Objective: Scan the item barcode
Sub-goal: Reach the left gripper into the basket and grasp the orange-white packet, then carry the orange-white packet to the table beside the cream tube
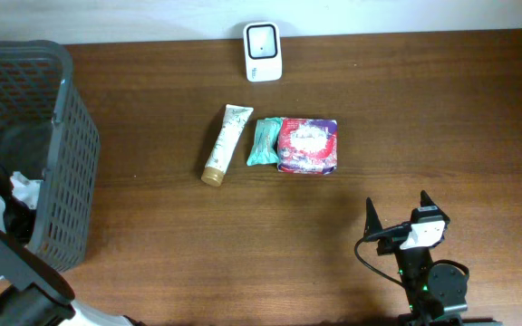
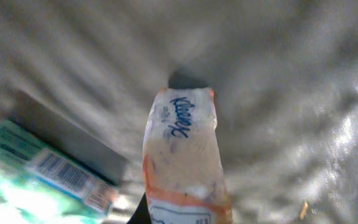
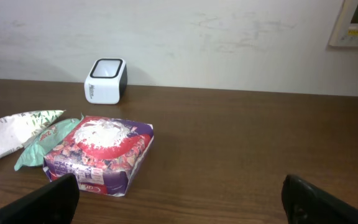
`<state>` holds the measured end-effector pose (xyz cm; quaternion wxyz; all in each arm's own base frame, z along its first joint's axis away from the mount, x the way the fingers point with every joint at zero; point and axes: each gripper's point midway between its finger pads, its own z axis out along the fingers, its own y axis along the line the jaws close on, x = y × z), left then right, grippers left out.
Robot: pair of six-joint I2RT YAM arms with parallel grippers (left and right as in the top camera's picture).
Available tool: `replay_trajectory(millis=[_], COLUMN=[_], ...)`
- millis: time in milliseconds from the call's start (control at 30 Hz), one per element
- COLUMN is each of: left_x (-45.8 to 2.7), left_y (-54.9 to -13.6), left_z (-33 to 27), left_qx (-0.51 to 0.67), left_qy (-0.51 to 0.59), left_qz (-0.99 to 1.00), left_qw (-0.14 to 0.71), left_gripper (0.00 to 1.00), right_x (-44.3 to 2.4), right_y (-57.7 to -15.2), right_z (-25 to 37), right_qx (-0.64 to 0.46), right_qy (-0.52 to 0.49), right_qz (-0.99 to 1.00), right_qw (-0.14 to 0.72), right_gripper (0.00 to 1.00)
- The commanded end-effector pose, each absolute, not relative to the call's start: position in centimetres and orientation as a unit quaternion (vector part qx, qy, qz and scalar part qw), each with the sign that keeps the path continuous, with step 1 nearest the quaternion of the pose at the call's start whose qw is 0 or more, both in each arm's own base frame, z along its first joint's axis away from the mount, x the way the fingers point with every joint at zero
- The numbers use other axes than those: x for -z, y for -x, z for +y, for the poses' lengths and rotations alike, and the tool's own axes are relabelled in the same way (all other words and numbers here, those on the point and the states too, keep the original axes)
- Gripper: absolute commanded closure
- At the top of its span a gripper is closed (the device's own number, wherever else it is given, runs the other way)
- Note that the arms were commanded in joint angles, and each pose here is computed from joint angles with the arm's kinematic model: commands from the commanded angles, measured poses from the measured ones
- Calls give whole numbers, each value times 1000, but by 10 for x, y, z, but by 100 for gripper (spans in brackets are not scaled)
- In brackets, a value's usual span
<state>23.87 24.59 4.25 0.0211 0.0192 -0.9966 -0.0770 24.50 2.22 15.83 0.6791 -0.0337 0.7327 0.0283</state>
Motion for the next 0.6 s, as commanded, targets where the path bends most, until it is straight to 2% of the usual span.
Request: replay_trajectory(millis=[0,100,133,167,233,267,300,400,500,567], left_x=[-76,-176,-268,-325,-407,-431,-475,-503,-488,-457], left_y=[-273,-330,-354,-363,-367,-365,-358,-353,-360,-370], left_z=[269,291,293,285,252,237,190,124,67,38], left_qx=[101,90,78,58,-26,-67,-179,-268,-305,-285], left_qy=[-122,-283,-306,-314,-328,-333,-323,-259,-229,-239], left_qz=[-986,-929,-889,-857,-801,-781,-748,-746,-777,-811], left_qw=[-60,-222,-333,-404,-500,-524,-552,-551,-501,-451], left_gripper=[100,100,100,100,100,100,100,100,100,100], right_x=[-155,-155,-155,-155,-155,-155,-155,-155,-155,-155], right_y=[-245,-245,-245,-245,-245,-245,-245,-245,-245,-245], right_z=[20,20,20,20,20,20,20,20,20,20], right_qx=[-25,-25,-25,-25,-25,-25,-25,-25,-25,-25], right_qy=[31,31,31,31,31,31,31,31,31,31], right_qz=[735,735,735,735,735,735,735,735,735,735], right_qw=[677,677,677,677,677,677,677,677,677,677], right_gripper=[1,1,1,1,1,1,1,1,1,1])
